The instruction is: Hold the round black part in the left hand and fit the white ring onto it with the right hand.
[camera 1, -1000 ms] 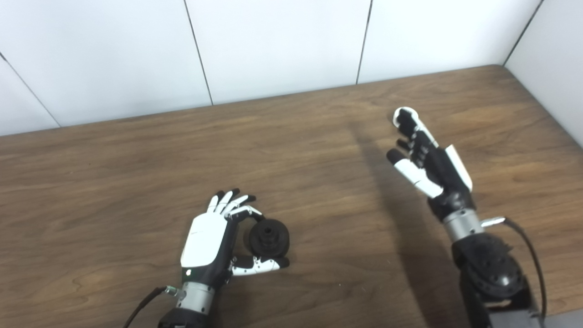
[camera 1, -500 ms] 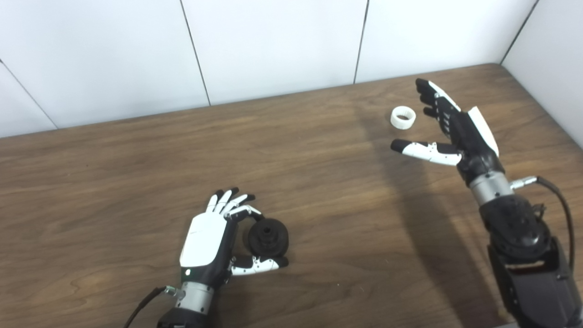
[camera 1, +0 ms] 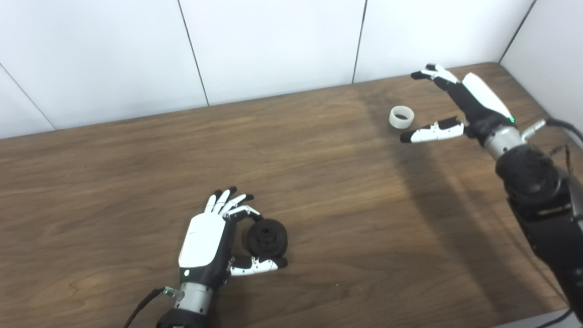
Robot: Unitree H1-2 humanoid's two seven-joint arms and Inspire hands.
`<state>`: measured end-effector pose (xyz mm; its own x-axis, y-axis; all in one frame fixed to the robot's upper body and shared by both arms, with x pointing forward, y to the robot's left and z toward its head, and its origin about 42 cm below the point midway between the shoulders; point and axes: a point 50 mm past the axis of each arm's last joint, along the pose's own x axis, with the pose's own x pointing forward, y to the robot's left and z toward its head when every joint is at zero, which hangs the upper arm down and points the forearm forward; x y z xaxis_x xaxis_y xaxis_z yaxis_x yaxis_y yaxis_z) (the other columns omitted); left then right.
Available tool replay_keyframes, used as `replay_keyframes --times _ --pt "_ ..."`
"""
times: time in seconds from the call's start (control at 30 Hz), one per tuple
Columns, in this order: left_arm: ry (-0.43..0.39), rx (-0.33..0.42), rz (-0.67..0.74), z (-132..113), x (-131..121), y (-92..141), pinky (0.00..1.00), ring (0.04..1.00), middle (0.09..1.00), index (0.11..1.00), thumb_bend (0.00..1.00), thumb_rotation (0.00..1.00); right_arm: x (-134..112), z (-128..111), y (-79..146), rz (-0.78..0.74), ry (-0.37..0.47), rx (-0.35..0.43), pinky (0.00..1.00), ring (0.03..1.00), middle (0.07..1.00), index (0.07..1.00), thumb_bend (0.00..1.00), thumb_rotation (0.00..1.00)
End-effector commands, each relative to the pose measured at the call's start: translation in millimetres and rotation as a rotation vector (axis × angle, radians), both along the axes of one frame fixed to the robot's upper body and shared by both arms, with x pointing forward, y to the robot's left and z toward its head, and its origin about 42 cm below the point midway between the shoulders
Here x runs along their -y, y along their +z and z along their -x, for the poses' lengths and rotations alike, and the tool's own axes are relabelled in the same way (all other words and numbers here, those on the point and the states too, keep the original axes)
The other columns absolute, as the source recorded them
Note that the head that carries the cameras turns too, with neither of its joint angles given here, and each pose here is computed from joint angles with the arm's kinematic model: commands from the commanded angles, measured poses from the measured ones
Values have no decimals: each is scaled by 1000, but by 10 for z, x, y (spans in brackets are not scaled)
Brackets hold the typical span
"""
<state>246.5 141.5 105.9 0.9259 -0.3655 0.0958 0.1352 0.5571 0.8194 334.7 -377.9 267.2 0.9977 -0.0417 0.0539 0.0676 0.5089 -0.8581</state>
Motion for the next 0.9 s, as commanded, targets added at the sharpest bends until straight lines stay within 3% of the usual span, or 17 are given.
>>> replay_keyframes --times 0.0,0.33,0.87 --pt "11 -83 -46 103 -35 -282 1000 956 842 488 522 54 53 -99 239 70 3 27 908 1000 1000 825 951 304" --pt "3 -88 -55 108 -20 -308 1000 956 844 488 520 56 109 -466 512 279 2 -127 970 1000 1000 809 975 273" --pt "6 -97 -64 119 17 -322 1000 956 840 488 521 57 7 -906 827 464 35 -269 1000 1000 1000 819 977 263"
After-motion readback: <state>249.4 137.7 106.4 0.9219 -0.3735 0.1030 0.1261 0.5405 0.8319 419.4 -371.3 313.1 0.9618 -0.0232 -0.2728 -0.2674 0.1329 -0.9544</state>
